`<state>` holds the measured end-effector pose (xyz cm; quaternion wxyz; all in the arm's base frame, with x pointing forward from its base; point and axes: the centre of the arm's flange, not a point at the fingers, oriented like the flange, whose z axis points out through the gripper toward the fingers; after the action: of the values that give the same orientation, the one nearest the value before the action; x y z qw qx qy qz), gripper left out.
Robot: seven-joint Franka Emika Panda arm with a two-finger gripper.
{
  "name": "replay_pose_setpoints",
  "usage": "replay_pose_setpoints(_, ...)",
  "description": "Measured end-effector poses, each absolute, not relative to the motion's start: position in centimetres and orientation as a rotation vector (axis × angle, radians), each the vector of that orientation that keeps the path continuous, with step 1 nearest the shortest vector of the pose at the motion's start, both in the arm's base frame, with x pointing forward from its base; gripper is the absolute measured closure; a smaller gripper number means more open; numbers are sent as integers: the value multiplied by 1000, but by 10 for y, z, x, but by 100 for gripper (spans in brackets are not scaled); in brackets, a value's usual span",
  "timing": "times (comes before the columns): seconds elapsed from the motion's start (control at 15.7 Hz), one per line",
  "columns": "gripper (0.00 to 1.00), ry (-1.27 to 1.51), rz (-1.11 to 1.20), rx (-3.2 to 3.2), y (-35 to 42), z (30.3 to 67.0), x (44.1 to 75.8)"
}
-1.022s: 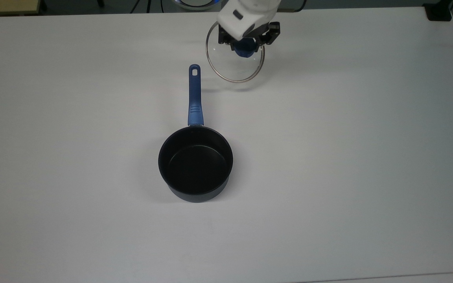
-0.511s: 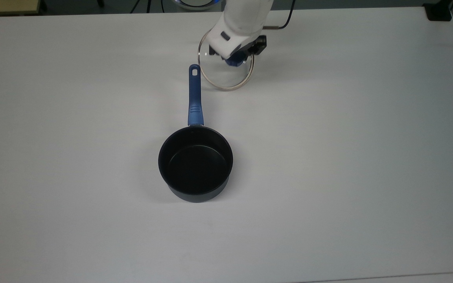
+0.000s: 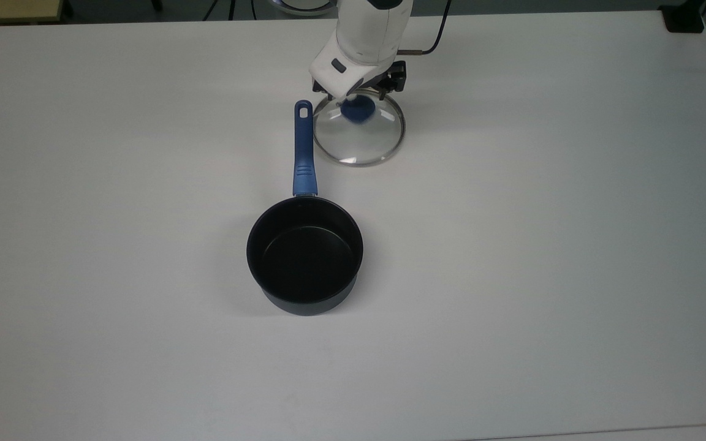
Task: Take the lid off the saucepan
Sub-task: 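Carry the lid beside the saucepan handle and lower it onto the table, then open the gripper and raise it away from the lid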
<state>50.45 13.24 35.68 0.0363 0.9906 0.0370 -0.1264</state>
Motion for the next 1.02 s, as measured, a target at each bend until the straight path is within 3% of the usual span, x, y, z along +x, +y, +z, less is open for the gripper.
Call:
replay_pose_setpoints(0.51,0,179,-485,2997,151,372,489)
replay_pose_setpoints(0.83,0,190,-320,3022,164,466,497)
replay_pose_setpoints(1.02,0,53,-174,3065,123,533,520)
